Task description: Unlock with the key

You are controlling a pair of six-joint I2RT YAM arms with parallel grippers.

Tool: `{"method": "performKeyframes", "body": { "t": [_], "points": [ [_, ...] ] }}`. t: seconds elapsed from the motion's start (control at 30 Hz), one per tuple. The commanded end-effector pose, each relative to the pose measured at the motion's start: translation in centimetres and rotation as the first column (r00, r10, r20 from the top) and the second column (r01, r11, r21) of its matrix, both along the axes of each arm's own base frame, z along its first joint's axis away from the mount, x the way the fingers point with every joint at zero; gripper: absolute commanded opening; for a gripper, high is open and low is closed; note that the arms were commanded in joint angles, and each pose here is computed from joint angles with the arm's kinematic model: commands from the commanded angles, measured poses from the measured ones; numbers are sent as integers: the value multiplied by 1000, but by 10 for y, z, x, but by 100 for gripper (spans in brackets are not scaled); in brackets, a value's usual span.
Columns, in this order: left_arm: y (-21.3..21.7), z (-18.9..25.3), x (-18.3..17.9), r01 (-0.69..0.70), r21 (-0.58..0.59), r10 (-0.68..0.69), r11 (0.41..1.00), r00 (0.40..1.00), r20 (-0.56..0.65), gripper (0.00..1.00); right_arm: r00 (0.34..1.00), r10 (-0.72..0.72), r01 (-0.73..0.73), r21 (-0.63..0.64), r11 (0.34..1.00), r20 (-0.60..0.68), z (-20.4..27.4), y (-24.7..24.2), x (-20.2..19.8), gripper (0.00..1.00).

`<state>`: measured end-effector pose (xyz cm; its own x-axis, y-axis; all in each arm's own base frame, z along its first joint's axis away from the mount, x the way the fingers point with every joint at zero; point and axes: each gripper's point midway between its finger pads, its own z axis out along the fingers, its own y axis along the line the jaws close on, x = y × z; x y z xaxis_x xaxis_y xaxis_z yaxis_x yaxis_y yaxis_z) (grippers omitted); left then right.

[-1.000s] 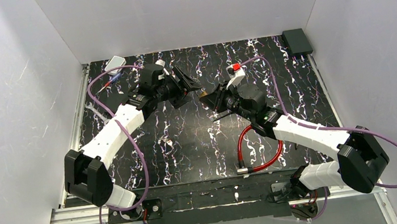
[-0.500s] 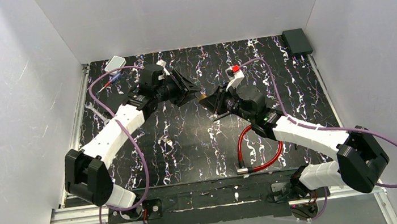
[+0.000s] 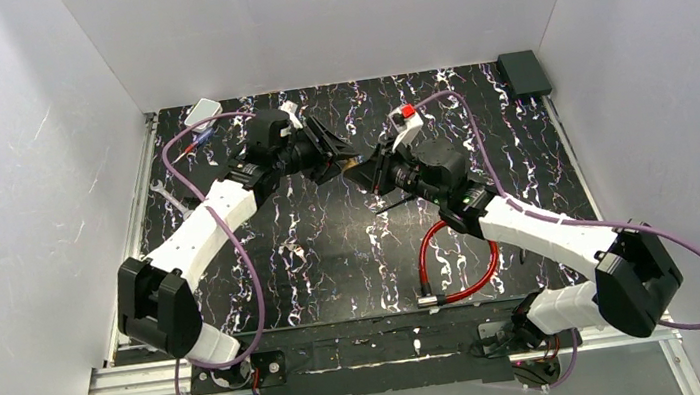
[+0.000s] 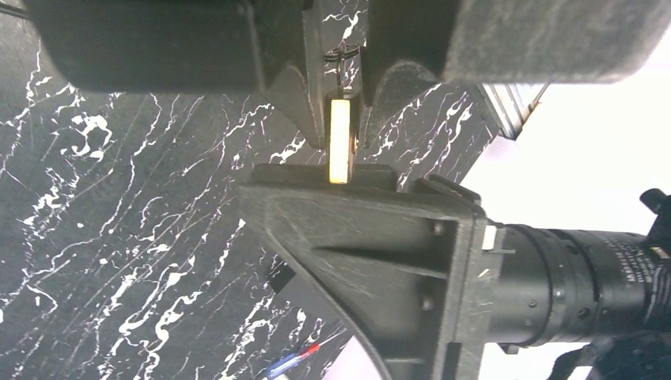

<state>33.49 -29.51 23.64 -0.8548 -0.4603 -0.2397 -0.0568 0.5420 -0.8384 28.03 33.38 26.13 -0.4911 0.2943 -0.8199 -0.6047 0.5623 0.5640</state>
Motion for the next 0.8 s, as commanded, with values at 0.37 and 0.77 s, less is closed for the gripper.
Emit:
{"method": "performKeyframes", "body": {
  "t": [0.37, 0.77],
  "points": [
    [3, -7, -5, 36, 54, -36, 998, 999, -16, 14, 963, 52, -89, 129, 988, 266, 89, 8, -6, 1],
    [4, -13, -5, 44, 78, -41, 996, 998, -40, 0, 964, 36, -19, -66, 998, 262, 38, 5, 12, 1]
  ]
}}
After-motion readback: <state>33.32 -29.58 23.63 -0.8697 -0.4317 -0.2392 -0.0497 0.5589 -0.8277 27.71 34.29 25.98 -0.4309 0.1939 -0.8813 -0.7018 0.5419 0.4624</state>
